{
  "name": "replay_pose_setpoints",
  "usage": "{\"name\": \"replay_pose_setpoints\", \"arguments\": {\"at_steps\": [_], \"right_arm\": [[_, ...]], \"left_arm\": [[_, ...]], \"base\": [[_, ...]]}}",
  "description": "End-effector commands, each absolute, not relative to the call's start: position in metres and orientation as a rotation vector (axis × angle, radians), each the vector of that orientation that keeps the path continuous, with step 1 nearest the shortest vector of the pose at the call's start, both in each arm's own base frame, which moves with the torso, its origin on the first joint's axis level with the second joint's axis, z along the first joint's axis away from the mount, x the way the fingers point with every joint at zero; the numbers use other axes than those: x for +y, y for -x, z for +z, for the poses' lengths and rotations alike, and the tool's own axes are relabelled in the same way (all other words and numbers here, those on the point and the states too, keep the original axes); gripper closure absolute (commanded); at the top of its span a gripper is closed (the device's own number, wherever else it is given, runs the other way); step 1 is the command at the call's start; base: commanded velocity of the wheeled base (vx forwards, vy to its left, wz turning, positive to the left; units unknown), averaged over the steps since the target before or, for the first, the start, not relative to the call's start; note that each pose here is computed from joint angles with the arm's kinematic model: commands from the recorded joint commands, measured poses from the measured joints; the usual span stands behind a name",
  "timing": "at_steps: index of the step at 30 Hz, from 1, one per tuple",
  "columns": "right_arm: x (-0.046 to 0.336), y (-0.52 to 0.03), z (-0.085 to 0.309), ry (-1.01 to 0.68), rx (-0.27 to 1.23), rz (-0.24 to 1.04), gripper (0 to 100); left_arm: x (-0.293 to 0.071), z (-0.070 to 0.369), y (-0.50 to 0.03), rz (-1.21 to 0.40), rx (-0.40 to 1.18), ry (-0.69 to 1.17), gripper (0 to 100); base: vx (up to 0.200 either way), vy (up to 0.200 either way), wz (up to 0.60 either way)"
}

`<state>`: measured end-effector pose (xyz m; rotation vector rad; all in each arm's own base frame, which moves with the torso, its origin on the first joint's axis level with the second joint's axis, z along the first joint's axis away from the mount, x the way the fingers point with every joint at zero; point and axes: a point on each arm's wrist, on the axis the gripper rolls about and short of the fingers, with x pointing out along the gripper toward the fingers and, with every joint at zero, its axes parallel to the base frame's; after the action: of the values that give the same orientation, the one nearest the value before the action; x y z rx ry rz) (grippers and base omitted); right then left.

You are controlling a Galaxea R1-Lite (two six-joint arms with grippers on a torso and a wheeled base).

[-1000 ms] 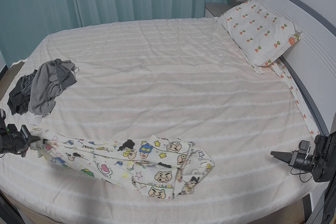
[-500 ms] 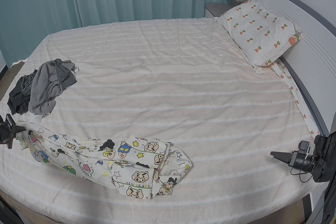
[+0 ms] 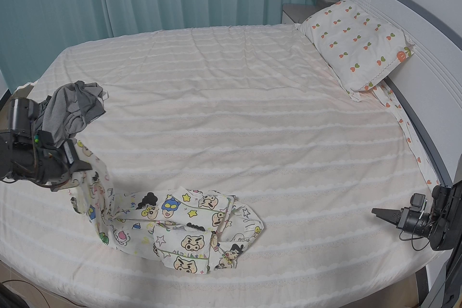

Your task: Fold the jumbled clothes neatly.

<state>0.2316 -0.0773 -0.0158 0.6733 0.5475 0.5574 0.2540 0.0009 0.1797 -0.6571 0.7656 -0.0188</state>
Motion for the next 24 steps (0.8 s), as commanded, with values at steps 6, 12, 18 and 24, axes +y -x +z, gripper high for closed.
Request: {"name": "replay_pose_setpoints", "arguments": {"at_steps": [6, 12, 18, 24], "right_arm": [[-0.079, -0.235, -0.015, -0.656, 0.528, 0.562, 0], [-0.079, -0.235, -0.015, -0.656, 0.528, 0.562, 0], [-0.079, -0.235, -0.015, -0.656, 0.528, 0.562, 0], [-0.079, -0.235, -0.016, -0.645, 0.527, 0.565, 0]], "left_arm": [[-0.22, 0.139, -0.259, -0.251, 0.896, 0.425, 100], [-0.25, 0.134, -0.253, -0.329, 0.87, 0.488, 100], [-0.26, 0.124, -0.253, -0.356, 0.859, 0.495, 100], [-0.261, 0.118, -0.255, -0.341, 0.867, 0.488, 100]], "base": [[0.0, 0.0, 0.0], [0.0, 0.0, 0.0], [0.0, 0.0, 0.0], [0.0, 0.0, 0.0]]}}
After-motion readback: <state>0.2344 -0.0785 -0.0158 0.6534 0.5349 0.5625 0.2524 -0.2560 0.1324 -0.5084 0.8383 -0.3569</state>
